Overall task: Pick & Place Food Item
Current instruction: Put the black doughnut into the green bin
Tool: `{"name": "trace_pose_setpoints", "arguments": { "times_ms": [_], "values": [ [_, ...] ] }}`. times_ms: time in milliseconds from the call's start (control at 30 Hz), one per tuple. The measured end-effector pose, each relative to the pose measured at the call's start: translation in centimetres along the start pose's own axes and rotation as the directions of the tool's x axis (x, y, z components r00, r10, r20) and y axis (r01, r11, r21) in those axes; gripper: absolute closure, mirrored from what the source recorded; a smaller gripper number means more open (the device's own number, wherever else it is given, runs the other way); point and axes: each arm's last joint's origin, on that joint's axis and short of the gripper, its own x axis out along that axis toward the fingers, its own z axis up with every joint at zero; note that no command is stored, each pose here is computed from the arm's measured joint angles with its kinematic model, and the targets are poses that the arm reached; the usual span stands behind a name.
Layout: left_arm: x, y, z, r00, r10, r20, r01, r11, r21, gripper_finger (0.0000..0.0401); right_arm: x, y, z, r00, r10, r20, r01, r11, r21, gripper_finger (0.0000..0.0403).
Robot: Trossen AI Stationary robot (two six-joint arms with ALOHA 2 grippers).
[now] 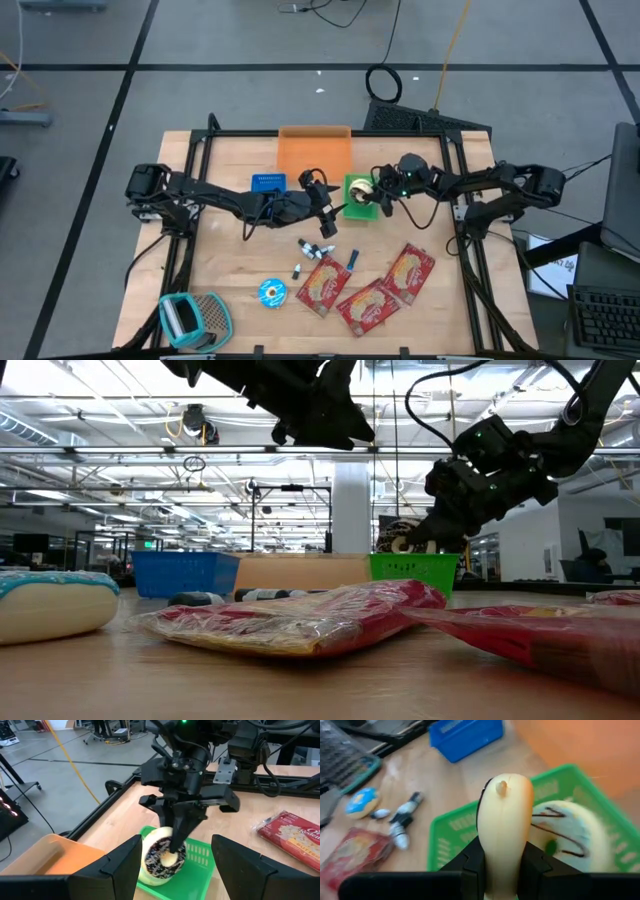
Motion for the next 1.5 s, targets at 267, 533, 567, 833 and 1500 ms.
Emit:
{"name": "trace_pose_setpoints", "arguments": {
  "times_ms": [267, 533, 567, 833, 1500],
  "values": [
    [0.00, 0.00, -0.01, 1.000, 0.000, -0.001, 0.000, 1.000, 0.004, 0.0160, -0.02, -0.25, -0.07, 0.997, -0.071, 0.004, 0.071, 0.997, -0.010, 0.0342],
    [0.00, 0.00, -0.01, 1.000, 0.000, -0.001, 0.000, 1.000, 0.005, 0.0160, -0.02, -0.26, -0.07, 0.997, -0.073, 0.003, 0.073, 0.997, -0.014, 0.0339],
    [0.00, 0.00, -0.01, 1.000, 0.000, -0.001, 0.000, 1.000, 0.005, 0.0160, -0.02, -0.26, -0.08, 0.997, -0.073, 0.003, 0.073, 0.997, -0.014, 0.0335],
    [0.00, 0.00, -0.01, 1.000, 0.000, -0.001, 0.000, 1.000, 0.005, 0.0160, -0.02, -0.27, -0.07, 0.997, -0.078, 0.004, 0.078, 0.997, -0.014, 0.0267],
    [0.00, 0.00, -0.01, 1.000, 0.000, -0.001, 0.000, 1.000, 0.001, 0.0160, -0.12, -0.52, 0.06, 0.983, -0.179, 0.030, 0.181, 0.980, -0.085, 0.0208]
  ]
}}
